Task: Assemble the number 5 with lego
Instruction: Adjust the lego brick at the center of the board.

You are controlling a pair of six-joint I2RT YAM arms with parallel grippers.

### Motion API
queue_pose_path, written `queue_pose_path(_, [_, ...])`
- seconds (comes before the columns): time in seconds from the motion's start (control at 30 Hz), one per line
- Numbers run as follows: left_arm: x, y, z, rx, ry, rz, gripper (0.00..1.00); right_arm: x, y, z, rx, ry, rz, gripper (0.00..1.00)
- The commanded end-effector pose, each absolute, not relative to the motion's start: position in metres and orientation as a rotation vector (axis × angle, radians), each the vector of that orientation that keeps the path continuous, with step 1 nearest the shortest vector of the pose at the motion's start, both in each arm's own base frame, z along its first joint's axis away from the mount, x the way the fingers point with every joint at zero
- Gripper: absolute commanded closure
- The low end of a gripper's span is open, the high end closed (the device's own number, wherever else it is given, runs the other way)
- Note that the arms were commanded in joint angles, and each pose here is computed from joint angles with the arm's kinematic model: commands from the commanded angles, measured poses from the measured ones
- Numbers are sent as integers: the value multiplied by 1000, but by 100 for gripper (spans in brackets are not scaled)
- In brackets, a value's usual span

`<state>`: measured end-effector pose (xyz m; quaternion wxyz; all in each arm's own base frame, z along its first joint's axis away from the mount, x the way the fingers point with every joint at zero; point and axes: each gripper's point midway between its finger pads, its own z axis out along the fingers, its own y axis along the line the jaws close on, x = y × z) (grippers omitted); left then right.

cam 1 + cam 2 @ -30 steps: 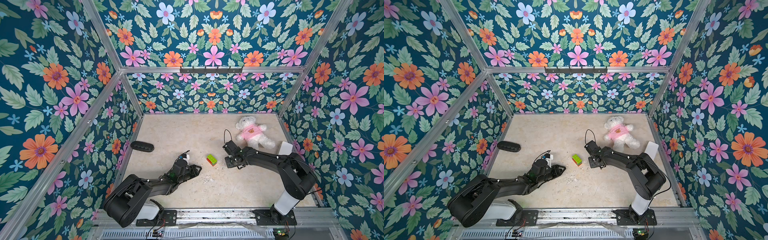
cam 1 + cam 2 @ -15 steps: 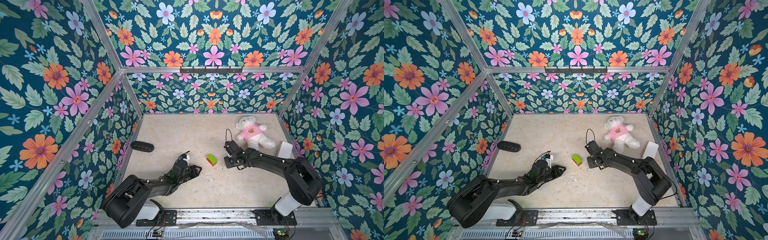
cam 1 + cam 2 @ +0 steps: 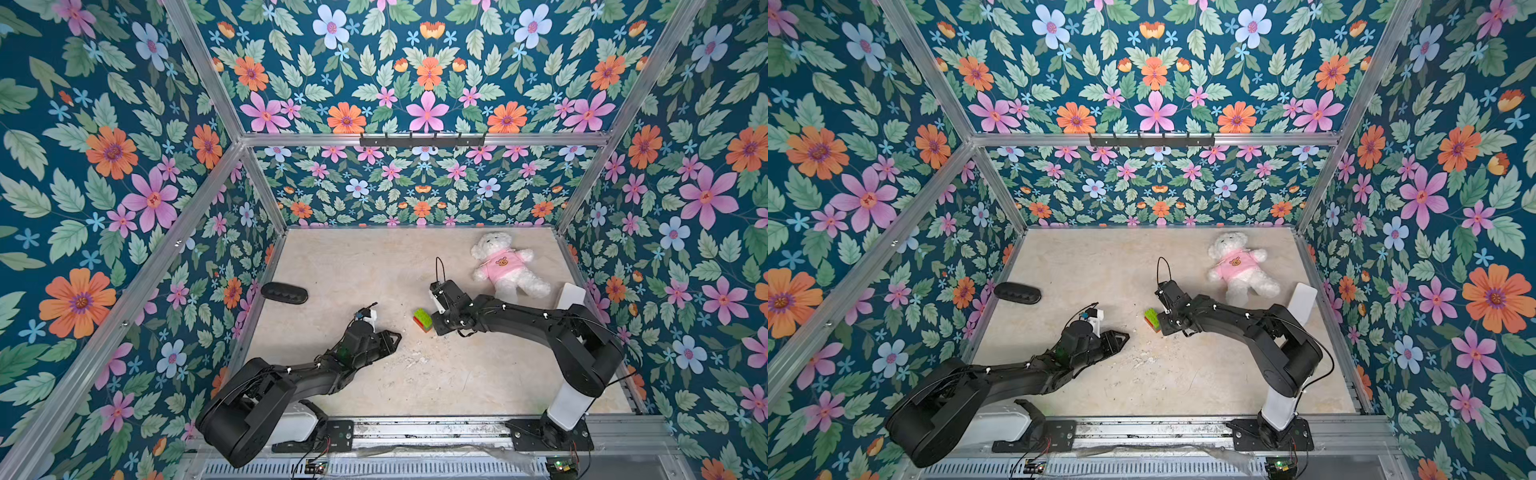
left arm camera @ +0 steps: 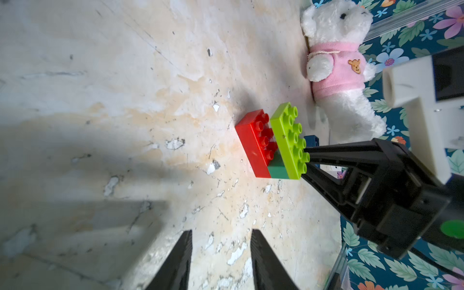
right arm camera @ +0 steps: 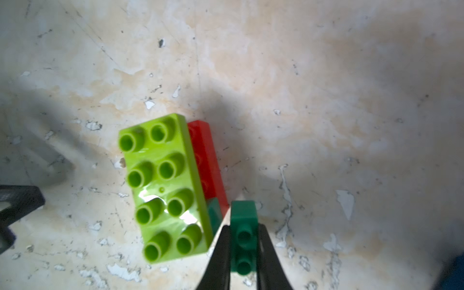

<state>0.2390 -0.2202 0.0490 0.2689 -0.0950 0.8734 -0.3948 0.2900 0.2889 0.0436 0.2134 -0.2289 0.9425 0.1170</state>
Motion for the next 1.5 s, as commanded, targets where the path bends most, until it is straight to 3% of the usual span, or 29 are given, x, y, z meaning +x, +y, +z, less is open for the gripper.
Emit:
queue_pose_path(0.0, [240, -216, 47, -262, 2357, -1032, 58, 289, 298, 44, -675, 2601, 342, 96])
queue_pose_path(0.67, [242, -194, 54, -292, 2331, -924, 58, 248, 361, 53, -794, 2582, 499, 96])
queue_pose_path(1.0, [253, -213, 77, -257, 2277, -1027, 48, 239, 337, 84, -768, 2557, 480, 96])
queue_pose_path(1.2, [262, -237, 81, -244, 2271, -1134, 42, 258, 311, 125, -653, 2510, 470, 96])
queue_pose_path(1.47, [270, -251, 77, -242, 2281, -1167, 39, 279, 294, 126, -573, 2514, 444, 96])
